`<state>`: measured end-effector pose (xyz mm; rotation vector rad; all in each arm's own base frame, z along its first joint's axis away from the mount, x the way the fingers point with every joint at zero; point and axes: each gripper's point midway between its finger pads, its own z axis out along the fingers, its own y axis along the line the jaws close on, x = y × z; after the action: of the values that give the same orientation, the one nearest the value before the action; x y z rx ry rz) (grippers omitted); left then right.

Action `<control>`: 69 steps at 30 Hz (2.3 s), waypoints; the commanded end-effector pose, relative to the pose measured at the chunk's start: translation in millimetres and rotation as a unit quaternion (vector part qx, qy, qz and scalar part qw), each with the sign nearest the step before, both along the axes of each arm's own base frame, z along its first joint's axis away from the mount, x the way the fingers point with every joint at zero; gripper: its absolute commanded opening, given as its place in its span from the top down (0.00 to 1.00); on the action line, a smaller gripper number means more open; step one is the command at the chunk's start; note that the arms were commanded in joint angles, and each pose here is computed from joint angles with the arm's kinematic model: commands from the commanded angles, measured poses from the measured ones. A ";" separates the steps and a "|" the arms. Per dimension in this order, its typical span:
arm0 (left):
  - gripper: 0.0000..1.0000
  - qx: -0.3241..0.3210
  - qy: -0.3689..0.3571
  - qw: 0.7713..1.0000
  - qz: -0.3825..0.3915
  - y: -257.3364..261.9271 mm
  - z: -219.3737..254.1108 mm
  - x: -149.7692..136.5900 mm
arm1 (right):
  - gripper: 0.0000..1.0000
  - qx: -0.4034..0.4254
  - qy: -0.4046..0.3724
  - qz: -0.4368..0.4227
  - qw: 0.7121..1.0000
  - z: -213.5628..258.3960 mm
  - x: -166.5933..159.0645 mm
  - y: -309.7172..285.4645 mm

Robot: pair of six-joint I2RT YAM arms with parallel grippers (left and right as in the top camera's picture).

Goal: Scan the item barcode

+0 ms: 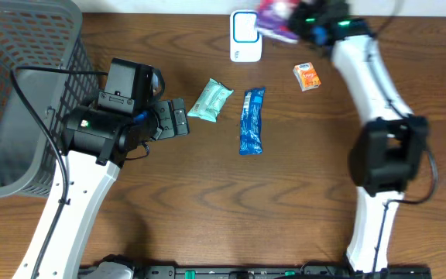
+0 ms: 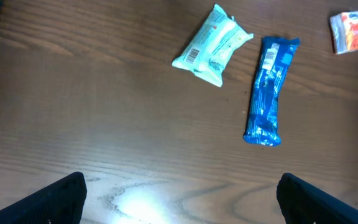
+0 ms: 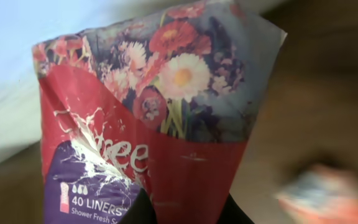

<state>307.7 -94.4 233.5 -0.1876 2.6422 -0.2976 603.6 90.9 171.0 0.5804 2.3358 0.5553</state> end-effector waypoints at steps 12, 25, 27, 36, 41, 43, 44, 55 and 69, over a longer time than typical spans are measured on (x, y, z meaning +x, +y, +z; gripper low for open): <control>0.02 0.010 0.000 1.000 -0.001 3.8 -1.3 1.5 | 0.99 -0.170 0.181 -0.227 0.941 7.2 -139.7 -323.2; 0.02 0.010 0.000 1.000 -0.001 3.7 -1.2 1.5 | 0.99 -0.120 0.204 -0.448 0.862 -20.4 -229.6 -455.1; 0.02 0.010 0.000 1.000 -0.001 3.7 -1.2 1.5 | 0.99 -0.109 0.195 -0.456 0.862 -29.5 -233.3 -465.2; 0.02 0.010 0.000 1.000 -0.001 3.7 -1.2 1.5 | 0.48 -0.088 0.153 -0.424 0.888 -50.9 -220.5 -473.5; 0.02 0.010 0.000 1.000 -0.001 3.7 -1.2 1.5 | 0.19 -0.088 0.154 -0.394 0.902 -32.6 -219.4 -465.0; 0.02 0.010 0.000 1.000 -0.001 3.7 -1.2 1.5 | 0.19 -0.082 0.144 -0.389 0.906 -16.0 -219.0 -460.1; 0.02 0.010 0.000 1.000 -0.001 3.7 -1.2 1.5 | 0.19 -0.077 0.135 -0.384 0.910 -4.5 -217.8 -455.7; 0.02 0.010 0.000 1.000 -0.001 3.7 -1.2 1.5 | 0.30 0.042 0.033 -0.090 0.995 75.2 -168.1 -290.5; 0.02 0.010 0.000 1.000 -0.001 3.7 -1.2 1.5 | 0.01 0.018 0.181 0.267 0.947 -40.4 -145.4 -6.8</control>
<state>307.6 -94.4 233.5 -0.1876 2.6426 -0.2975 458.6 39.2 155.7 0.1934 2.8000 0.7429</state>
